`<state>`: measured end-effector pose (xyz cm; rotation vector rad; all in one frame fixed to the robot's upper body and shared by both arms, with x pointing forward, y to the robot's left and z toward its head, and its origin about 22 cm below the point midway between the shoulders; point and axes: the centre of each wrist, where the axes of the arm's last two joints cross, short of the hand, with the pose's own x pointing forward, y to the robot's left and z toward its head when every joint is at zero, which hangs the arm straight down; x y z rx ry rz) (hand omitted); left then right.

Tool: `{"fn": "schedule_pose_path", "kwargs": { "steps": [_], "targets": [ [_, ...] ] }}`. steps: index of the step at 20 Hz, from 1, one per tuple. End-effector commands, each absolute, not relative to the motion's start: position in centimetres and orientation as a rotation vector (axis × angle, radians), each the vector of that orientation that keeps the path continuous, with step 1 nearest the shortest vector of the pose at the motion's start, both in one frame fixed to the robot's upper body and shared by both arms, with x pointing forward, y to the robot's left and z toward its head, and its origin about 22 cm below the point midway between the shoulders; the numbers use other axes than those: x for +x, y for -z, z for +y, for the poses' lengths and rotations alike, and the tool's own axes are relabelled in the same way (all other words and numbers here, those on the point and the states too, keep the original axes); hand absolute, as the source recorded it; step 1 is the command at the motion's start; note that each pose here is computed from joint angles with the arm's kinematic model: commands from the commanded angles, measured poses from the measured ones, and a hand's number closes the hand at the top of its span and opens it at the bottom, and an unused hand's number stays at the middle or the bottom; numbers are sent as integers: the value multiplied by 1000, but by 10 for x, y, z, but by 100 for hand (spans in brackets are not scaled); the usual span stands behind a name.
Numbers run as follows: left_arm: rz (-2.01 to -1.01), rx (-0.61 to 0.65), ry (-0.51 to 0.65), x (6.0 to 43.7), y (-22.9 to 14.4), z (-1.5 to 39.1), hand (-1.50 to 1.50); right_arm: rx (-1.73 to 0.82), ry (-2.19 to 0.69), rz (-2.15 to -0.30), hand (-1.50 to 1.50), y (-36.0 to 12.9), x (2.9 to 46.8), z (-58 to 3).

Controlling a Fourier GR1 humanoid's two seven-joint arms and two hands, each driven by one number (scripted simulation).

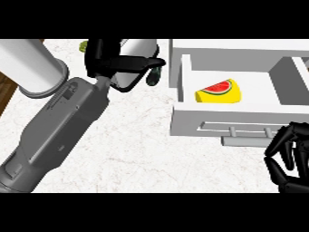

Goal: Pick up the cup, place it into the drawer and close the drawer

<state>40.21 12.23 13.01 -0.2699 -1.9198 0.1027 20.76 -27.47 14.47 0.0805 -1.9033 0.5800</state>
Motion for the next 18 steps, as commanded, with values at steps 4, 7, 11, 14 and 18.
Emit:
{"fn": "schedule_pose_path", "kwargs": {
  "steps": [4, 7, 11, 14, 18],
  "targets": [
    [-1886, -268, -132, 346, -97, 187, -150, -16, -623, -1820, 150, -121, 223, -264],
    [-1886, -261, -154, 340, -88, 216, -150, -78, -686, -1819, 150, -118, 238, -239],
    [-1863, -277, -165, 326, -85, 242, -150, -257, -1011, -1778, 150, -129, 240, -264],
    [-1896, -272, -166, 321, -87, 256, -150, -332, -1126, -1737, 150, -99, 250, -248],
    [-1889, -253, -168, 291, -67, 282, -150, -374, -1190, -1716, 150, -60, 250, -226]
  ]
}}
